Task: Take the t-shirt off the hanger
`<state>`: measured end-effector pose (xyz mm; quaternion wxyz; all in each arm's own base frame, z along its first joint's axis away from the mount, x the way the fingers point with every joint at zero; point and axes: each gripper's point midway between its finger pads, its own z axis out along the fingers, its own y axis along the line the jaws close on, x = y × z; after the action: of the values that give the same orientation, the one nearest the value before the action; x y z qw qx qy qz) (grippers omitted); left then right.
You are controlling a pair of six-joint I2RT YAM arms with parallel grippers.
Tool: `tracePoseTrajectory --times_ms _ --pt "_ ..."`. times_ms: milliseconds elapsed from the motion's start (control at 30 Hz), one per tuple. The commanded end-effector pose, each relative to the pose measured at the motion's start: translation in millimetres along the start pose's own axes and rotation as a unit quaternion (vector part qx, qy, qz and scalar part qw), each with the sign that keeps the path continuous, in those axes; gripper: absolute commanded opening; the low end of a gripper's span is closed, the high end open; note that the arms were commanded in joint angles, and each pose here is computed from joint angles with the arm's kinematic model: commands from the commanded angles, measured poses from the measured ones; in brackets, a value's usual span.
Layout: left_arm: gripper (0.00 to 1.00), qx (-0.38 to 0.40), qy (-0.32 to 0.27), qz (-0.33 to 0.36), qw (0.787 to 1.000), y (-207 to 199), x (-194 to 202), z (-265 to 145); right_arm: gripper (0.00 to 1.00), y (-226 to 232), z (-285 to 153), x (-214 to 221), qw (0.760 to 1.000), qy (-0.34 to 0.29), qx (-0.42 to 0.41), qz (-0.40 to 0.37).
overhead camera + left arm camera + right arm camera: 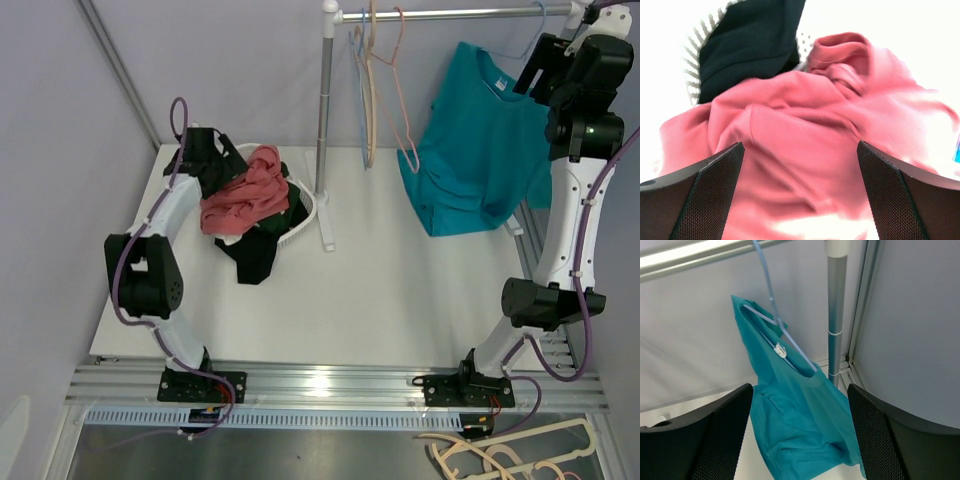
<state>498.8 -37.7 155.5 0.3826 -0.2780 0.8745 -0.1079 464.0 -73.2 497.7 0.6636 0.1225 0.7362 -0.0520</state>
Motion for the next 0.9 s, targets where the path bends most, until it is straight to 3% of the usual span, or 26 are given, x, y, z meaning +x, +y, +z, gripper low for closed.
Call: tracePoseTrajectory --times_ms 0,133,300,433,567,800,867 --pt "0.99 0.021 -0.076 0.024 0.997 -21 -30 -58 0.81 -4 6 4 1.0 0.002 -0.017 -0.005" --pt "0.99 0.082 -0.136 0.067 0.985 -51 -38 -108 0.82 -9 17 10 1.0 0.005 -0.025 -0.016" --pt "0.99 0.229 -0.238 0.104 0.938 -114 -45 -197 0.84 -12 37 17 0.999 0.007 -0.04 -0.018" --pt "1.0 0.256 -0.267 0.134 0.919 -127 -34 -224 0.85 -11 53 22 0.999 0.006 -0.05 -0.019" --pt "0.99 0.266 -0.267 0.145 0.915 -133 -29 -236 0.82 -12 69 35 0.998 0.02 -0.056 -0.015" --pt "0.99 0.256 -0.269 0.152 0.916 -134 -27 -230 0.54 3 81 50 0.995 0.033 -0.095 -0.004" --pt "1.0 0.259 -0.275 0.152 0.913 -136 -27 -234 0.55 6 78 44 0.994 0.024 -0.104 -0.003"
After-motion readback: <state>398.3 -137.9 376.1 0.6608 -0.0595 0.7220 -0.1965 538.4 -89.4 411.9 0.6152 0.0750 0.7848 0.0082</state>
